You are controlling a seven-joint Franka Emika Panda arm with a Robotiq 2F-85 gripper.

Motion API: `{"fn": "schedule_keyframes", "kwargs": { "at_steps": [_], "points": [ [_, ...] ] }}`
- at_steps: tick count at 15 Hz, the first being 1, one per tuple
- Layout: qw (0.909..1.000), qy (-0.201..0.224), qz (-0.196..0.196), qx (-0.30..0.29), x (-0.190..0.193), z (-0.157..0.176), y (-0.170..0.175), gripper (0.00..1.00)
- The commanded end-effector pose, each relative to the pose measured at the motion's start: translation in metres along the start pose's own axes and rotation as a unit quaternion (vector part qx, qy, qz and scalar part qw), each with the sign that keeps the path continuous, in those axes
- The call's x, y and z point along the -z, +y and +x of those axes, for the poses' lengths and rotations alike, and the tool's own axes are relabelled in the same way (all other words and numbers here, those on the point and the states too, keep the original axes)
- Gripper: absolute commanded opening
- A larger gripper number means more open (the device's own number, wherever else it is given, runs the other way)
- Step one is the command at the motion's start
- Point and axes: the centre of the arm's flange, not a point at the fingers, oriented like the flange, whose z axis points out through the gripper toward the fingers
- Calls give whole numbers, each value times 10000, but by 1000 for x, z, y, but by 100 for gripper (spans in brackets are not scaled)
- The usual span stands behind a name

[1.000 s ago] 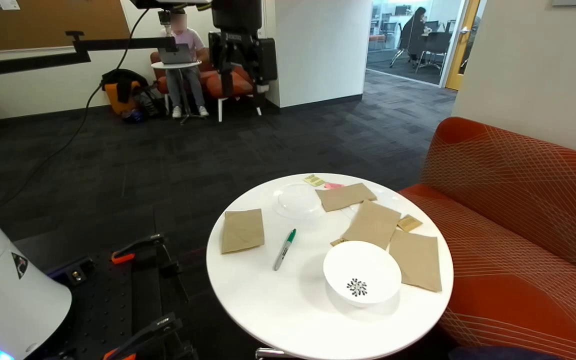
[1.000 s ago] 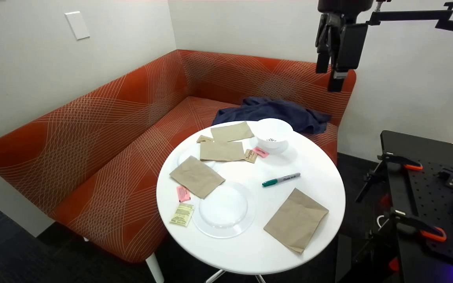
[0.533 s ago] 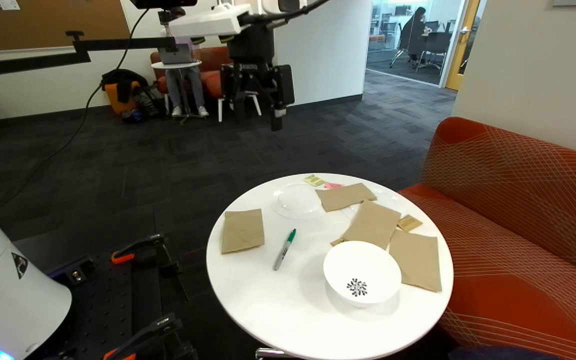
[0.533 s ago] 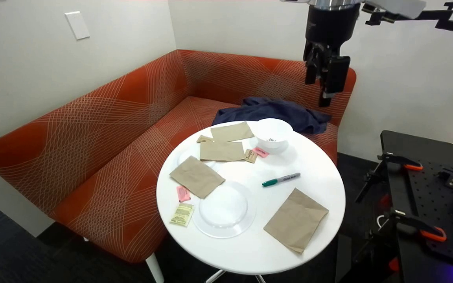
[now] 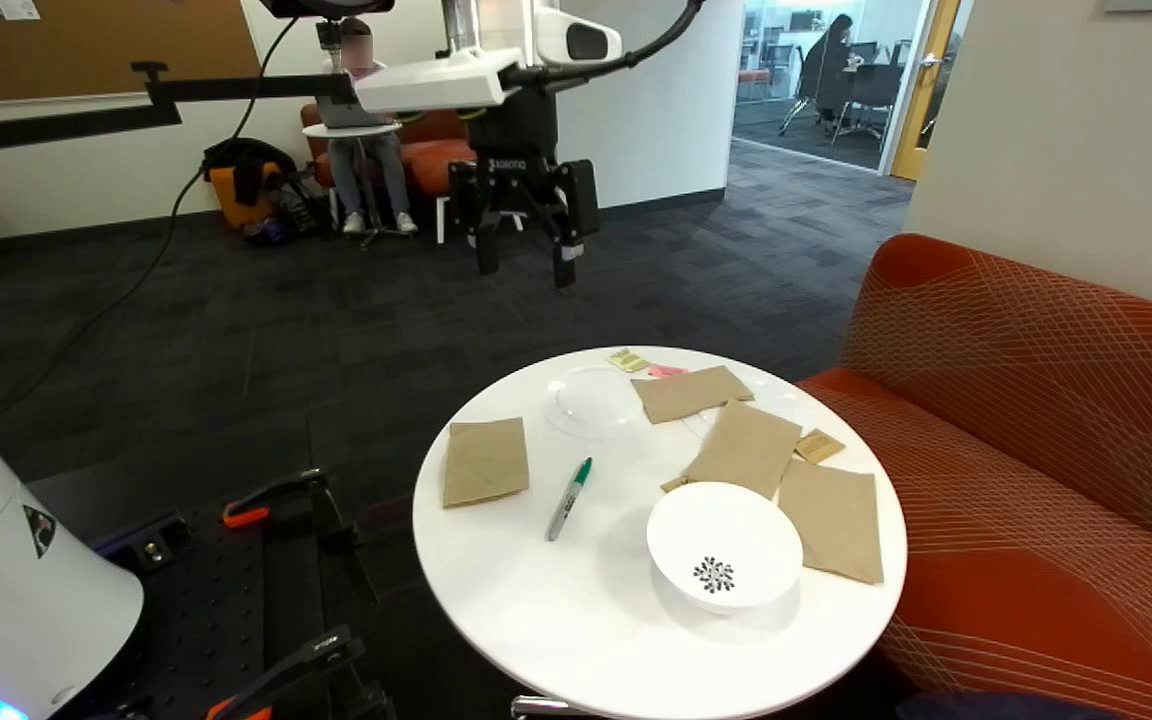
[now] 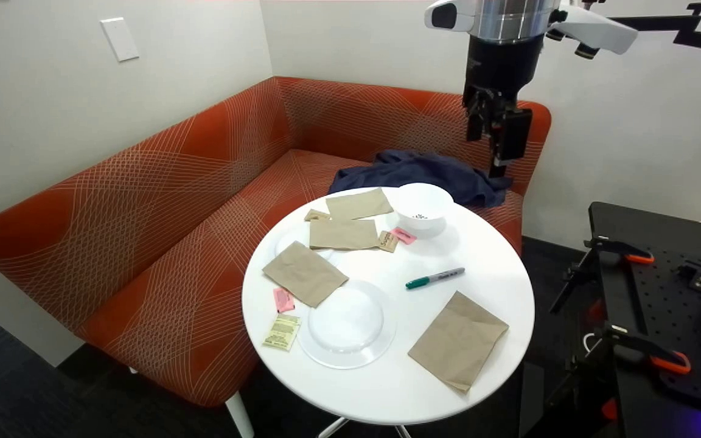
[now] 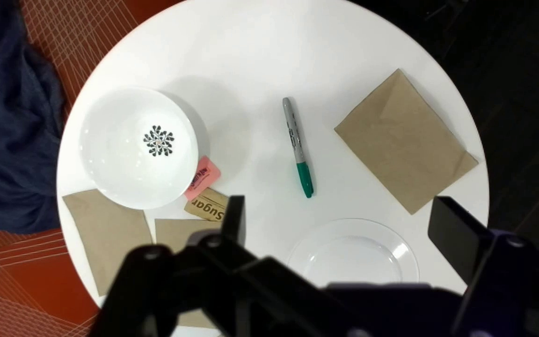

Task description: Put the green pen inside the white bowl

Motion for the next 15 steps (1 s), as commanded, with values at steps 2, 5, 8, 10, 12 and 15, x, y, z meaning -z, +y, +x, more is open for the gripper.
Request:
{"fn": "schedule_keyframes", "kwargs": {
  "at_steps": [2,5,8,10,12,15],
  "points": [
    [10000,9,7,53,0,0,0,100],
    [9998,24,-47,178,-7,3,2,100],
    [9990,-26,39,449,-21,3,5,100],
    [9973,-99,52,724,-32,0,7,100],
    [9951,-164,96,971,-44,-2,8,100],
    [9914,-176,125,1294,-62,-8,10,100]
  ]
}}
